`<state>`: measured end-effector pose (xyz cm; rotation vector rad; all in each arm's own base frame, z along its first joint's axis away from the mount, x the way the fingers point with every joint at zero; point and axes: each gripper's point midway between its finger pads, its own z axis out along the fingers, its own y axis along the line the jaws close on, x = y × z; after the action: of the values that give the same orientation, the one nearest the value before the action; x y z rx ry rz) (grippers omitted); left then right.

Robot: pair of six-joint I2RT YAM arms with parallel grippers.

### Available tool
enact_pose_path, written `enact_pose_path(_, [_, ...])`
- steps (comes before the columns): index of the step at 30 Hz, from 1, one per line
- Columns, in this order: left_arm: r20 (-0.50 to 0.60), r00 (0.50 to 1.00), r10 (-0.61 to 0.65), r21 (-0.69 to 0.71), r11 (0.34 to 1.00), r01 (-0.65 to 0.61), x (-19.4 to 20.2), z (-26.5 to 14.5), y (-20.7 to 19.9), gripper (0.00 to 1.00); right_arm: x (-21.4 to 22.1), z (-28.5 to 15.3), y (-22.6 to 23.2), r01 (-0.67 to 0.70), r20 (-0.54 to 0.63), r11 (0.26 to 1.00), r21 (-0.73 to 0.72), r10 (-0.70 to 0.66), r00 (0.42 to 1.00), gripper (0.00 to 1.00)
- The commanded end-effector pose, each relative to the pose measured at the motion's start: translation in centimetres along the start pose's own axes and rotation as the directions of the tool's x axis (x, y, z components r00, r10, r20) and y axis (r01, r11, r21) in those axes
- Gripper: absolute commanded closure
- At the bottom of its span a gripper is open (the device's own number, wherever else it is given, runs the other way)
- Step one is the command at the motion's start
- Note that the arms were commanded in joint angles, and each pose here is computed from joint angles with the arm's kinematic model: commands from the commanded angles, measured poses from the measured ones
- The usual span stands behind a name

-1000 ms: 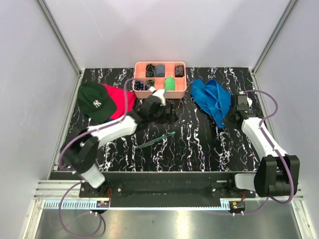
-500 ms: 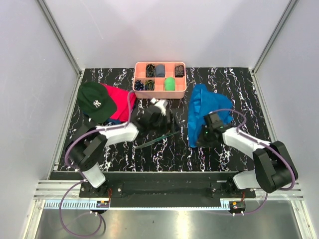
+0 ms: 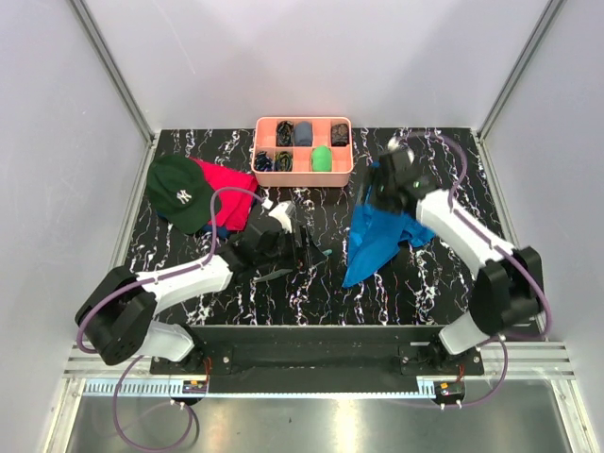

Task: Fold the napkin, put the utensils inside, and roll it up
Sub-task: Move the napkin to the centre of the board

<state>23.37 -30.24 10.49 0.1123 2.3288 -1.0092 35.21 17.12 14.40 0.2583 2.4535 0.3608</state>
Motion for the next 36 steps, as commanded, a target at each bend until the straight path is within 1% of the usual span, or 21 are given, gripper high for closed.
enact_pose_path(1, [0.014,1.000,0.020,0.020,1.000,-0.020,-0.5,-0.1,-0.8,0.16,-6.6,3.5,-6.2,0.050,0.047,0.969,0.242,-0.063,0.997,0.25])
enact_pose_path(5, [0.014,1.000,0.006,0.008,1.000,-0.006,0.0,-0.5,-0.3,0.16,-10.1,7.3,-8.2,0.106,0.040,0.940,0.324,-0.125,0.991,0.25])
enact_pose_path(8, [0.017,1.000,-0.002,0.001,1.000,0.002,0.3,-0.7,-0.1,0.16,-11.8,10.6,-8.8,0.136,0.023,0.932,0.337,-0.152,0.988,0.25])
enact_pose_path(9, [0.014,1.000,-0.008,0.001,1.000,0.008,0.4,-0.7,-0.1,0.16,-13.3,10.9,-8.4,0.137,0.047,0.933,0.332,-0.161,0.986,0.25])
enact_pose_path(10, [0.014,1.000,-0.011,0.003,1.000,0.011,0.4,-0.8,-0.1,0.16,-12.9,12.4,-9.0,0.163,0.016,0.926,0.341,-0.179,0.984,0.25])
enact_pose_path(12, [0.009,1.000,-0.020,-0.003,1.000,0.020,0.7,-0.8,0.0,0.16,-14.0,13.2,-8.7,0.175,0.031,0.924,0.340,-0.197,0.980,0.25])
enact_pose_path(15, [0.007,1.000,-0.021,-0.008,1.000,0.021,1.0,-0.7,0.0,0.16,-14.2,15.1,-9.5,0.190,0.016,0.914,0.357,-0.210,0.978,0.25])
enact_pose_path(17, [0.005,1.000,-0.018,-0.009,1.000,0.018,1.1,-0.7,-0.1,0.16,-14.3,15.3,-9.8,0.195,0.009,0.911,0.364,-0.213,0.977,0.38])
enact_pose_path(19, [-0.001,1.000,-0.013,-0.009,1.000,0.013,1.4,-0.6,-0.3,0.17,-14.6,14.4,-9.9,0.186,0.020,0.907,0.376,-0.209,0.978,0.57])
enact_pose_path(20, [-0.005,1.000,-0.010,-0.005,1.000,0.010,1.5,-0.5,-0.4,0.17,-14.7,13.8,-9.9,0.179,0.027,0.909,0.377,-0.204,0.979,0.79])
enact_pose_path(23, [-0.023,1.000,0.012,-0.004,1.000,-0.012,2.3,-0.1,-0.9,0.17,-14.9,9.9,-9.8,0.144,0.069,0.909,0.391,-0.185,0.980,0.99])
enact_pose_path(24, [-0.032,0.999,0.029,0.000,1.000,-0.029,2.8,0.1,-1.4,0.17,-14.8,7.3,-10.0,0.128,0.092,0.906,0.404,-0.179,0.979,1.00])
enact_pose_path(26, [-0.045,0.997,0.055,0.002,0.998,-0.055,3.3,0.6,-1.9,0.18,-14.3,4.5,-11.3,0.083,0.129,0.882,0.465,-0.160,0.979,1.00])
enact_pose_path(27, [-0.054,0.996,0.078,0.008,0.997,-0.077,4.0,0.8,-2.5,0.18,-13.0,2.3,-12.2,0.070,0.135,0.870,0.488,-0.154,0.979,1.00])
enact_pose_path(29, [-0.063,0.991,0.122,0.015,0.993,-0.121,4.4,1.4,-3.3,0.18,-11.4,0.3,-13.7,0.018,0.158,0.847,0.531,-0.120,0.980,1.00])
enact_pose_path(30, [-0.064,0.986,0.155,0.020,0.988,-0.154,5.0,1.6,-4.0,0.18,-9.4,-0.8,-14.6,0.009,0.149,0.841,0.541,-0.106,0.983,1.00])
enact_pose_path(31, [-0.057,0.982,0.181,0.033,0.983,-0.179,4.9,1.8,-5.0,0.18,-8.4,-1.2,-14.9,-0.010,0.151,0.844,0.537,-0.084,0.985,1.00])
enact_pose_path(32, [-0.072,0.973,0.221,0.025,0.975,-0.219,5.4,2.4,-4.8,0.18,-7.3,-1.4,-15.2,-0.011,0.138,0.845,0.534,-0.074,0.988,1.00])
enact_pose_path(34, [-0.080,0.960,0.267,0.060,0.963,-0.263,6.0,2.9,-6.6,0.19,-5.2,-1.6,-15.9,-0.008,0.110,0.848,0.530,-0.060,0.992,1.00])
enact_pose_path(35, [-0.105,0.948,0.301,0.056,0.953,-0.297,6.9,3.6,-6.3,0.19,-4.6,-1.6,-16.0,-0.006,0.101,0.848,0.530,-0.056,0.993,1.00])
enact_pose_path(36, [-0.097,0.938,0.334,0.049,0.943,-0.330,7.2,4.0,-6.6,0.19,-3.7,-1.8,-16.4,-0.004,0.089,0.846,0.534,-0.051,0.995,1.00])
